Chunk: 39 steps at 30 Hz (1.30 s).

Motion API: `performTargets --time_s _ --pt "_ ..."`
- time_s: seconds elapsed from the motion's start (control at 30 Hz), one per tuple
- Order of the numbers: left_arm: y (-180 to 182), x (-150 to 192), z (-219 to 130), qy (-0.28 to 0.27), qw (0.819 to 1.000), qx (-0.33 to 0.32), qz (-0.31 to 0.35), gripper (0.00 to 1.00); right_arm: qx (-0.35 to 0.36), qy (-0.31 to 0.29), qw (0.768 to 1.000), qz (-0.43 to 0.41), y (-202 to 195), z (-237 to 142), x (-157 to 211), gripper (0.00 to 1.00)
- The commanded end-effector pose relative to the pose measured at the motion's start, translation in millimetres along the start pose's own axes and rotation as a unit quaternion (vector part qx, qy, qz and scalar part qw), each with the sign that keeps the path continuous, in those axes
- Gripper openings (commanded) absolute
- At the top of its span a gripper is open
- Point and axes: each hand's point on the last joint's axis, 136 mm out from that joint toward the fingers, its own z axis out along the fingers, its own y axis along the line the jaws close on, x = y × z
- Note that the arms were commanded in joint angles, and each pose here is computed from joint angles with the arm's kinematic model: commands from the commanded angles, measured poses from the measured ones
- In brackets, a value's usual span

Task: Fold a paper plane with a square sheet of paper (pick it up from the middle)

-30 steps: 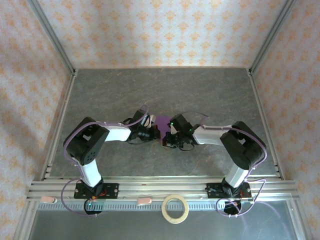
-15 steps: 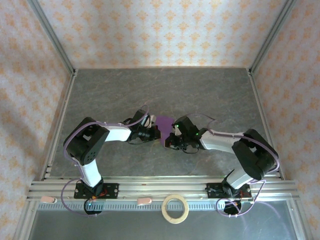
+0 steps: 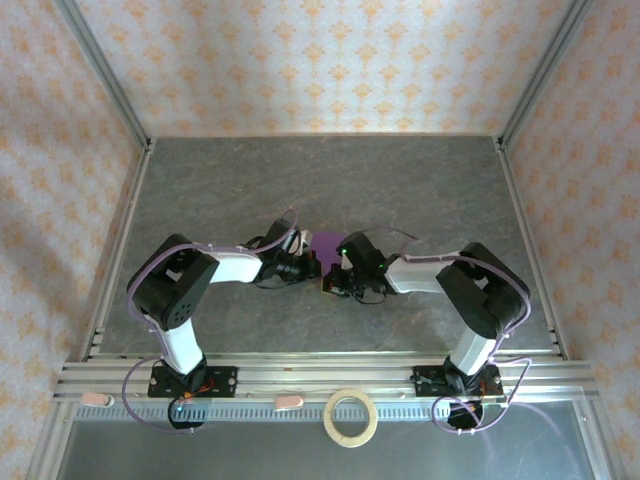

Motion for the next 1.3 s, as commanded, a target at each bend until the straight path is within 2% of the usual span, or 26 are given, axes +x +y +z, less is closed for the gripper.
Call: performTargets --time_s 0.0,0.23,0.33,0.53,0.63,0.77,0.97,1.1,1.27 --pt "42.9 19.6 5.8 0.018 0.997 -0.077 -0.018 0.00 0.034 0.029 0.999 0.024 -31.2 -5.8 31.9 0.00" --pt "44.2 20.1 6.3 0.016 0.997 -0.078 -0.023 0.00 0.025 0.036 0.999 0.028 -39.0 -17.5 49.7 0.00" --pt "42.9 19.6 4.5 0.013 0.997 -0.076 -0.023 0.00 0.032 0.021 0.999 0.028 -39.9 -23.2 46.8 0.00" --pt "38.2 17.6 2.0 0.005 0.997 -0.066 -0.027 0.00 -0.024 -0.047 0.998 0.017 11.4 -47.4 11.0 0.00" --pt "36.7 16.6 1.5 0.003 0.998 -0.064 -0.027 0.00 -0.061 -0.056 0.996 0.014 33.9 -47.4 -1.0 0.00" --pt "33.9 15.6 1.3 0.002 0.998 -0.059 -0.028 0.00 -0.054 -0.050 0.997 0.025 38.4 -29.9 -13.7 0.00" --pt "30.9 14.3 0.7 0.001 0.998 -0.053 -0.027 0.00 -0.024 -0.036 0.998 0.035 21.9 -3.9 -17.9 0.00" --pt "27.2 11.7 0.4 0.000 0.998 -0.049 -0.025 0.00 0.039 -0.019 0.998 0.048 -20.1 3.2 1.0 0.00" --pt "18.1 6.5 -1.9 -0.005 0.999 -0.037 -0.020 0.00 0.078 0.000 0.995 0.056 -56.2 2.1 26.1 0.00"
